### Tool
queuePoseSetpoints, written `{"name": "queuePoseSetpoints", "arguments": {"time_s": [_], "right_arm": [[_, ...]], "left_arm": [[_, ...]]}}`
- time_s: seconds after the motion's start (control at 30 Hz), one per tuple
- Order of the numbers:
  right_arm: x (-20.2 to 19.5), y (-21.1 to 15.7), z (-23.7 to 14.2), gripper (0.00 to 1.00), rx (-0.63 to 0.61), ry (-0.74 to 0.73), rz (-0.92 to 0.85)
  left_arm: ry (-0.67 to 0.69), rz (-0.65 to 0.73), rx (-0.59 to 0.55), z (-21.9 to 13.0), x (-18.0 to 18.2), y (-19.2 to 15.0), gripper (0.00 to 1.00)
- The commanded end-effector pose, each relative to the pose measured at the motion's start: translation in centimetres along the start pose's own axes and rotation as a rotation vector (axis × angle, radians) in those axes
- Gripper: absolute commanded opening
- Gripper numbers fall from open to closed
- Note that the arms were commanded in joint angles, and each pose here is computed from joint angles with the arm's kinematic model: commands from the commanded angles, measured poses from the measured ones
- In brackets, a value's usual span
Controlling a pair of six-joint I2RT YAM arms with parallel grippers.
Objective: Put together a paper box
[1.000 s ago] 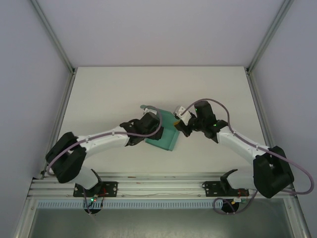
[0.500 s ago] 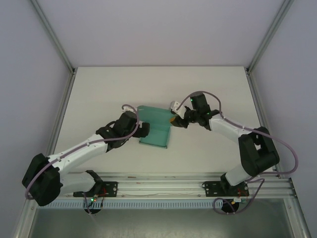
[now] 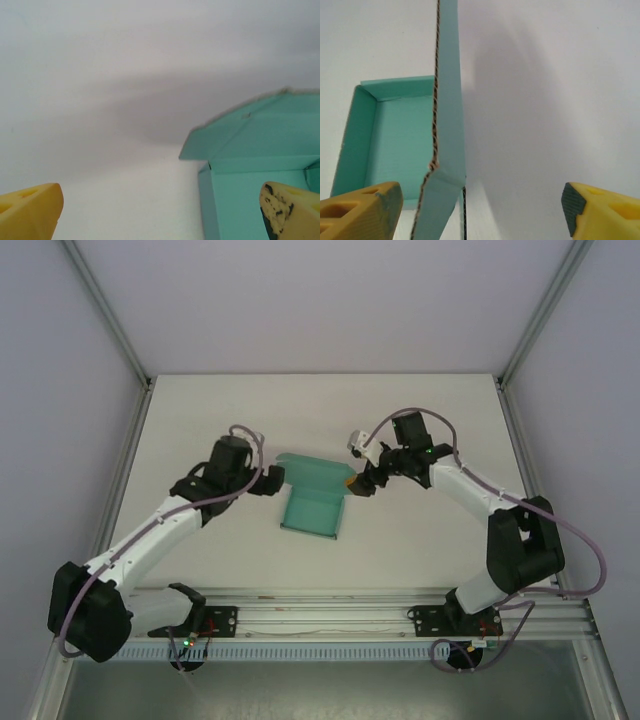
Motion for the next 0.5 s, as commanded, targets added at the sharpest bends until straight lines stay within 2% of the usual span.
{"name": "queuePoseSetpoints", "arguments": {"time_s": [0.0, 0.1, 0.23, 0.4, 0.47], "right_arm": [[1.2, 1.5, -1.7, 0.9, -0.009, 0.071, 0.112], [0.9, 1.7, -2.3, 0.92, 0.01, 0.045, 0.204], [1.4, 1.1, -2.5, 0.91, 0.081, 0.03, 0.209], [0.9, 0.4, -2.2, 0.83, 0.157, 0.017, 0.235], [0.8, 0.4, -2.0, 0.79, 0.166, 0.041, 0.245]], "left_arm": [[-0.228, 0.264, 0.041, -0.3, -1.7, 0.8, 1.0], [-0.265, 0.406, 0.102, 0.5, -2.2, 0.7, 1.0], [-0.289, 0.53, 0.176, 2.3, -2.3, 1.2, 1.0], [-0.33, 0.677, 0.229, 4.2, -2.6, 2.1, 0.99], [-0.381, 0.724, 0.249, 4.5, -3.0, 2.1, 0.93]]}}
Point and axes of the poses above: each hand's point on the last joint's axis, 136 mm out from that joint toward the fingers, its own z axis out along the fingers, its own x axis along the line the jaws close on, y = z × x, the point moved 5 cm from there along -z, back along the fingers, and after that the axes turned 11 degrees about -z, right-handed, at the moved point
